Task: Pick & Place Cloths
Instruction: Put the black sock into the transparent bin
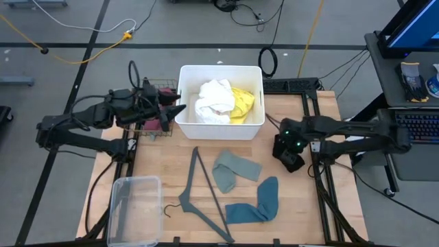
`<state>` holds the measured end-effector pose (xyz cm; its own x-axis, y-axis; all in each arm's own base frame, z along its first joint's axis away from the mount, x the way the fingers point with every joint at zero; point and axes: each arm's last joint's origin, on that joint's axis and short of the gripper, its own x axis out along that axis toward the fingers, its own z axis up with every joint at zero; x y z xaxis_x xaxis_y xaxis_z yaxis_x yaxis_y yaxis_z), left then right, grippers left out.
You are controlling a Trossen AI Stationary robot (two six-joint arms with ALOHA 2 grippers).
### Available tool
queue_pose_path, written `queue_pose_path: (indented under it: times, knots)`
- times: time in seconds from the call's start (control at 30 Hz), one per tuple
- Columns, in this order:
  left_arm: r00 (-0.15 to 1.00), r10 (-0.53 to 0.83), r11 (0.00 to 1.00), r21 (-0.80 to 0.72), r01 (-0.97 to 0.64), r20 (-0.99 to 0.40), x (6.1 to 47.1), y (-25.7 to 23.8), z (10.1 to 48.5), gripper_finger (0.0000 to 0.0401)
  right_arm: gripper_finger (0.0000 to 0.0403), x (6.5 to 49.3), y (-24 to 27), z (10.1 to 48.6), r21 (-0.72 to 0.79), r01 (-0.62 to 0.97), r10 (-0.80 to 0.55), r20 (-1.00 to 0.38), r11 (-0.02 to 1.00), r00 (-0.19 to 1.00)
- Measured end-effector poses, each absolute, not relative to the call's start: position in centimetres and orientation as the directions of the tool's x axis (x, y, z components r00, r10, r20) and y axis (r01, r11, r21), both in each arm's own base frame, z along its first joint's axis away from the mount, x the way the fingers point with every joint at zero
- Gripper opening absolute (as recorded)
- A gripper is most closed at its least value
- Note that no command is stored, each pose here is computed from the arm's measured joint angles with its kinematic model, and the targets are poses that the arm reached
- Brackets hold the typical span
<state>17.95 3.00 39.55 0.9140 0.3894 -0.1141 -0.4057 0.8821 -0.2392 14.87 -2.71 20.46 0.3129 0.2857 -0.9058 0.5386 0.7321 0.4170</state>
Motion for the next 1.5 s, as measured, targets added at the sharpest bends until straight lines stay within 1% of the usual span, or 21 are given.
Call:
queue_pose_path:
  times: [0.13,0.3,0.43,0.53,0.7,0.83,1.07,1.17,1.3,1.43,1.5]
  knots:
    - [0.930,0.351,0.897,-0.246,-0.367,-0.107,19.4,3.1,39.3,0.0244,0.0004,14.8,-2.1,23.7,0.562,0.420,0.359,-0.807,0.712,0.470]
    - [0.967,0.254,0.929,-0.272,-0.251,-0.025,21.9,3.1,39.3,0.0244,0.0003,15.2,-1.7,27.5,0.684,0.265,0.396,-0.646,0.680,0.652]
    - [0.980,0.193,0.946,-0.277,-0.170,0.058,24.2,2.7,39.3,0.0244,0.0002,16.3,-1.5,29.8,0.758,0.086,0.429,-0.454,0.646,0.781]
    - [0.981,0.164,0.956,-0.261,-0.132,0.106,25.7,2.2,39.0,0.0244,0.0001,17.1,-1.6,31.4,0.786,-0.054,0.460,-0.303,0.616,0.835]
    - [0.980,0.102,0.972,-0.228,-0.061,0.172,27.9,1.0,38.4,0.0244,0.0001,18.4,-1.7,33.3,0.792,-0.231,0.506,-0.112,0.565,0.855]
    - [0.975,0.063,0.979,-0.205,-0.018,0.214,29.4,-0.1,37.8,0.0246,0.0001,19.8,-1.8,34.0,0.788,-0.331,0.555,-0.015,0.519,0.832]
    - [0.974,0.028,0.974,-0.227,0.024,0.227,31.3,-1.5,36.4,0.0288,0.0000,22.8,-2.2,33.6,0.790,-0.424,0.624,0.067,0.443,0.779]
    - [0.976,0.025,0.973,-0.229,0.026,0.216,32.1,-2.0,36.1,0.0302,0.0000,23.8,-2.5,33.2,0.790,-0.435,0.624,0.087,0.431,0.777]
    - [0.980,0.006,0.975,-0.217,0.038,0.198,33.4,-2.8,36.2,0.0309,0.0000,24.6,-3.2,32.9,0.783,-0.444,0.607,0.109,0.435,0.787]
    - [0.993,0.000,0.976,-0.214,0.026,0.117,34.7,-3.2,36.5,0.0310,0.0000,25.0,-3.6,33.3,0.765,-0.456,0.592,0.124,0.454,0.797]
    - [0.997,0.004,0.976,-0.217,0.012,0.075,35.3,-3.3,36.6,0.0310,0.0000,25.2,-3.8,33.8,0.744,-0.466,0.573,0.137,0.479,0.808]
